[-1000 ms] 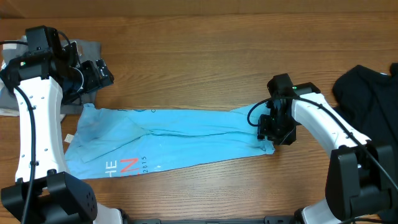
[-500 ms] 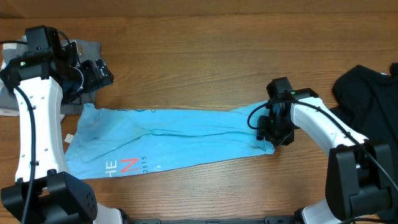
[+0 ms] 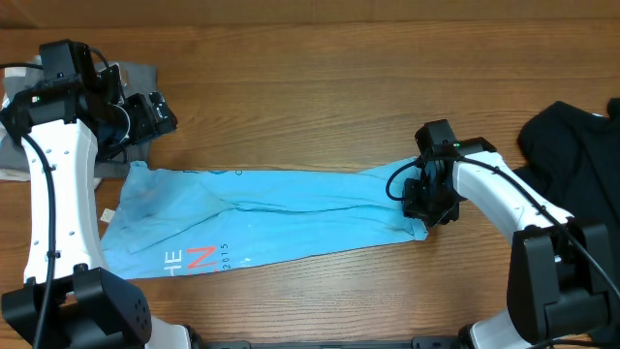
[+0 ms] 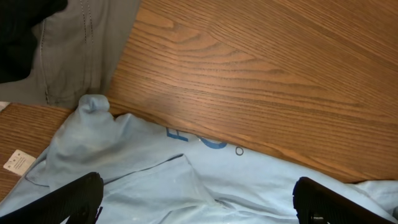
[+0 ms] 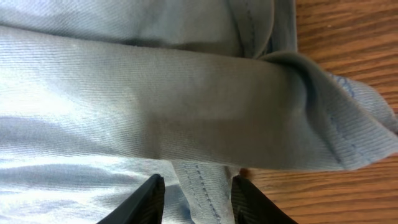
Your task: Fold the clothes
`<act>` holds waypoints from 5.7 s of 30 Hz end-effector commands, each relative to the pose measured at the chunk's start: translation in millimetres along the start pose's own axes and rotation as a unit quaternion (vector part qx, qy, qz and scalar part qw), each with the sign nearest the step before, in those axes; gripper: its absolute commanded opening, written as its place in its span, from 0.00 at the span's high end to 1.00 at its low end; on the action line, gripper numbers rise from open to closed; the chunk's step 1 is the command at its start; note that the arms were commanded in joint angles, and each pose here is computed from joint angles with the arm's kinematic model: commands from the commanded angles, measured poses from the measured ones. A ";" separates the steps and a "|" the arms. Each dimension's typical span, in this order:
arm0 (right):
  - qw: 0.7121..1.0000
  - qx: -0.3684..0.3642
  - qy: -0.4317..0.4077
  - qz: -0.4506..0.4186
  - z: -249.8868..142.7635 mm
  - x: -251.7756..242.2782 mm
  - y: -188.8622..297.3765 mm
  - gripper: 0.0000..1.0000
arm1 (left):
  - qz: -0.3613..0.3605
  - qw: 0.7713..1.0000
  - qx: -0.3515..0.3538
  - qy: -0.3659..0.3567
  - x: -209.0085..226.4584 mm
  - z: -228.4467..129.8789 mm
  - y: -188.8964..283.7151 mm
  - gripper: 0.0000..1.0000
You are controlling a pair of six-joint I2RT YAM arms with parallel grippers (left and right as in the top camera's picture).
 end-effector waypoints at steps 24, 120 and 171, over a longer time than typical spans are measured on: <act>0.999 -0.016 -0.022 -0.027 3.1 -6.7 0.8 0.44 | -0.071 0.990 0.041 -0.114 -35.0 -20.7 -1.1 0.05; 0.971 -0.041 -0.105 -0.213 -7.7 -56.1 -1.9 0.73 | -0.064 0.979 0.028 -0.194 -79.4 -36.2 -21.8 0.00; 0.980 -0.110 -0.161 -0.036 10.7 -96.7 64.1 0.00 | -0.047 0.980 0.030 -0.192 -74.7 -36.6 -22.2 0.00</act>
Point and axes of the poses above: each gripper's point midway between its finger pads, its own y axis back along the fingers, its own x axis along the line the jaws close on, z = x × y, the point moved 5 cm from there along y, back along the fingers, and after that the axes turned 10 degrees about y, right-handed, at the moved point
